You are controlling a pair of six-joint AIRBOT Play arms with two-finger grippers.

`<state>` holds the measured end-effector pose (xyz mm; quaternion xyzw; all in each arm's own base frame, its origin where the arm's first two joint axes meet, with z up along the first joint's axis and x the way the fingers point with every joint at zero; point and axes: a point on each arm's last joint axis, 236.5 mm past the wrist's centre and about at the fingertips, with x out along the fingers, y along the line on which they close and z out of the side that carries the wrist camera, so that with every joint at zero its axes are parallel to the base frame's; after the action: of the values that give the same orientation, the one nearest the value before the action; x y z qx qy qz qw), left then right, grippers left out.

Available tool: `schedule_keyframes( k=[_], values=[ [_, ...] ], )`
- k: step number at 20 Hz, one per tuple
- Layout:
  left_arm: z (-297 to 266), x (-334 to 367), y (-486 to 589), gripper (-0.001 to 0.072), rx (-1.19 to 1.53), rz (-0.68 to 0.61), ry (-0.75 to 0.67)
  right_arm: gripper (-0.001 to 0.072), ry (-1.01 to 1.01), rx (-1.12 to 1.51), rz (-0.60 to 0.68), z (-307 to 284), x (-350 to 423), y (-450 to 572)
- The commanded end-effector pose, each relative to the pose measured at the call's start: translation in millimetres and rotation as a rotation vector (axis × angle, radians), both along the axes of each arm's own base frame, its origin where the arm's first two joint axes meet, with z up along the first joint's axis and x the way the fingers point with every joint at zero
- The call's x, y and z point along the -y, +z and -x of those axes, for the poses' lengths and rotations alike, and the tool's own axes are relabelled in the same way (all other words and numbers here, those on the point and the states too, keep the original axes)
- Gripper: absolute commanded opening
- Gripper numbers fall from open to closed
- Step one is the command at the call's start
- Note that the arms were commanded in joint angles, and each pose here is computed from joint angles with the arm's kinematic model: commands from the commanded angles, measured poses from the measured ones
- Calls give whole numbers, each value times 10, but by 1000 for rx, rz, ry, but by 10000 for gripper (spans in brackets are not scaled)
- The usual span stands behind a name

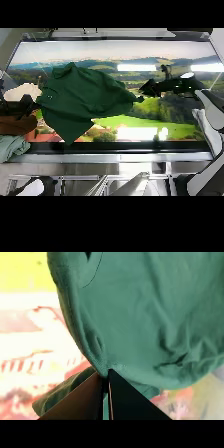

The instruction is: Fold the shirts.

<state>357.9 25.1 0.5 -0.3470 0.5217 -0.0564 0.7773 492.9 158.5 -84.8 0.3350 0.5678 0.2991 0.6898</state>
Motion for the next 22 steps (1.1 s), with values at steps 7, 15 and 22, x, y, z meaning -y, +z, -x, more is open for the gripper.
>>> schedule_keyframes(
  k=[7,15,22],
  values=[
    [-210,-60,13,13,-39,39,-94,458,287,-64,120,623,-554,-257],
    [-184,-23,242,13,10,22,-105,21,326,84,-206,610,-974,673],
    [-54,268,1631,13,403,-61,-211,20,308,439,-130,748,-452,2289]
  ],
)
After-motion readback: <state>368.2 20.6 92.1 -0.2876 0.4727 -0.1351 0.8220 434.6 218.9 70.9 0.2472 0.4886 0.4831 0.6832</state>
